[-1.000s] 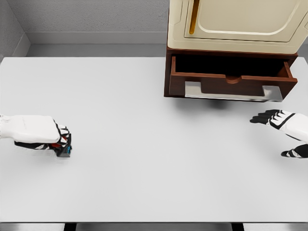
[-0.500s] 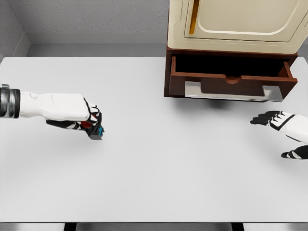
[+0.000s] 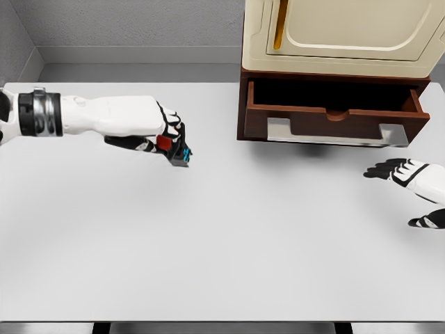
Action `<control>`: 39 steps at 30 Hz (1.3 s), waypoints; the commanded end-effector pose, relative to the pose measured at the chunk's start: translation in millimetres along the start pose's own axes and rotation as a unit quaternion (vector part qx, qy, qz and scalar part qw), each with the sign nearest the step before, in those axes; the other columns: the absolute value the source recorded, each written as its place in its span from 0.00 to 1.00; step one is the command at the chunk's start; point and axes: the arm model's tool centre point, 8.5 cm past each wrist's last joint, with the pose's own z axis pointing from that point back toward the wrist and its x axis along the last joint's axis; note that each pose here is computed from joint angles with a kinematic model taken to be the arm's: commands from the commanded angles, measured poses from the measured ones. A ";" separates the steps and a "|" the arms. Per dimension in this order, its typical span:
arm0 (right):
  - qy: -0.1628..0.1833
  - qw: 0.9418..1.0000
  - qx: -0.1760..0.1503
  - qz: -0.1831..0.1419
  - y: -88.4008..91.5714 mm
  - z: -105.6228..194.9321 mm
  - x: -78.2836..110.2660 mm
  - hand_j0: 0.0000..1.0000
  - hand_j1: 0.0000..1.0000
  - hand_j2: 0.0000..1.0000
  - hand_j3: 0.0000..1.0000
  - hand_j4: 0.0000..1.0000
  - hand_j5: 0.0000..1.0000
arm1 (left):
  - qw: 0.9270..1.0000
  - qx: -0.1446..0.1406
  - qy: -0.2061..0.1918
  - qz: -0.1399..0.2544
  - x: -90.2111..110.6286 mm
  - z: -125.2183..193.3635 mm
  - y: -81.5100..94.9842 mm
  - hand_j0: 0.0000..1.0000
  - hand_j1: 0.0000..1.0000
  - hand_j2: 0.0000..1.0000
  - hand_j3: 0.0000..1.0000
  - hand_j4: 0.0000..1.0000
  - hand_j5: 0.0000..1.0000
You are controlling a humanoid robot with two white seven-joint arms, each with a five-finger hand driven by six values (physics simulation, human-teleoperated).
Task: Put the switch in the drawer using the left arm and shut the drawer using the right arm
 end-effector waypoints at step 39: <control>0.060 0.997 -0.008 -0.038 17.7 51.9 -9.1 1.00 1.00 1.00 1.00 1.00 1.00 | 0.989 0.131 -0.072 0.012 -0.2 -57.0 98.3 0.35 0.35 0.35 0.35 0.35 0.35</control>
